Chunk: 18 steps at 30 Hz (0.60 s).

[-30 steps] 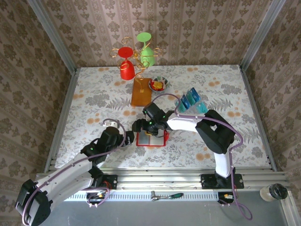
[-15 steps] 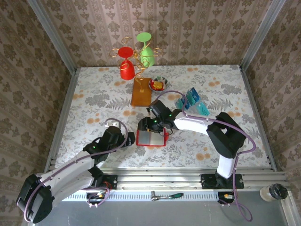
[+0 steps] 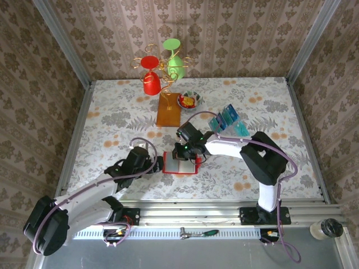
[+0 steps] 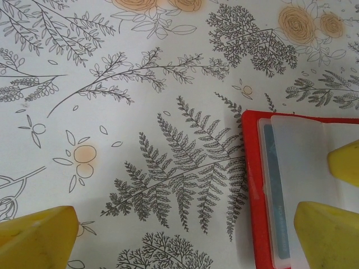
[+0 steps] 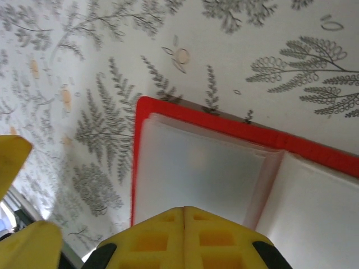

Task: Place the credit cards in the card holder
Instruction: Turn over the card slot in the card holder.

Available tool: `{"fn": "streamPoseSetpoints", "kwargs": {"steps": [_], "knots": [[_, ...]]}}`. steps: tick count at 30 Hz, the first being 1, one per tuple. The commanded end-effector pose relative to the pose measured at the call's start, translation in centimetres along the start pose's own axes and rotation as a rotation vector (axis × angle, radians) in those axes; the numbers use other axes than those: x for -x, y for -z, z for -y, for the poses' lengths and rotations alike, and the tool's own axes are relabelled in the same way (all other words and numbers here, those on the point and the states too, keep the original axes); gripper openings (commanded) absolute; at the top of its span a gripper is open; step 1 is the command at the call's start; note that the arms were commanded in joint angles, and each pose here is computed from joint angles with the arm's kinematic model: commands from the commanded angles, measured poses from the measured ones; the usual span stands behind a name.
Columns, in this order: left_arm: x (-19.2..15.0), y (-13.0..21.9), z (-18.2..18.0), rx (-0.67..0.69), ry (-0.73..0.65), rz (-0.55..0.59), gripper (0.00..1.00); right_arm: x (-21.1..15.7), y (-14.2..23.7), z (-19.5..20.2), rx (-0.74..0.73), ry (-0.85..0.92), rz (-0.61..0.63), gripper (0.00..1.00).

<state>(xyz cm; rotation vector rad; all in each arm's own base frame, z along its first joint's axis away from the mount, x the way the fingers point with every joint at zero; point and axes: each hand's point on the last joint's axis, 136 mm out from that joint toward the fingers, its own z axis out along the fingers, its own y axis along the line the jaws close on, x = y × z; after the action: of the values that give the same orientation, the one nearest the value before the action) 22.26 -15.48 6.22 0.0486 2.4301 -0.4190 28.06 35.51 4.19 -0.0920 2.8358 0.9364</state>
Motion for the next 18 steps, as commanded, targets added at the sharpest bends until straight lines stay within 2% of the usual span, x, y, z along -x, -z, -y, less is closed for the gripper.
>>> {"fn": "streamPoseSetpoints", "kwargs": {"steps": [1,11,18], "knots": [[1.2,0.0,0.9,-0.024,-0.017,0.020,1.00,-0.3,-1.0,0.9,-0.019,-0.002,-0.021,0.03],[0.9,-0.8,1.1,-0.028,-0.016,-0.004,1.00,-0.4,-1.9,0.8,-0.007,-0.005,-0.043,0.03],[1.0,-0.8,1.2,-0.028,-0.018,0.000,1.00,1.8,1.9,-1.0,0.014,0.040,0.010,0.11]]}}
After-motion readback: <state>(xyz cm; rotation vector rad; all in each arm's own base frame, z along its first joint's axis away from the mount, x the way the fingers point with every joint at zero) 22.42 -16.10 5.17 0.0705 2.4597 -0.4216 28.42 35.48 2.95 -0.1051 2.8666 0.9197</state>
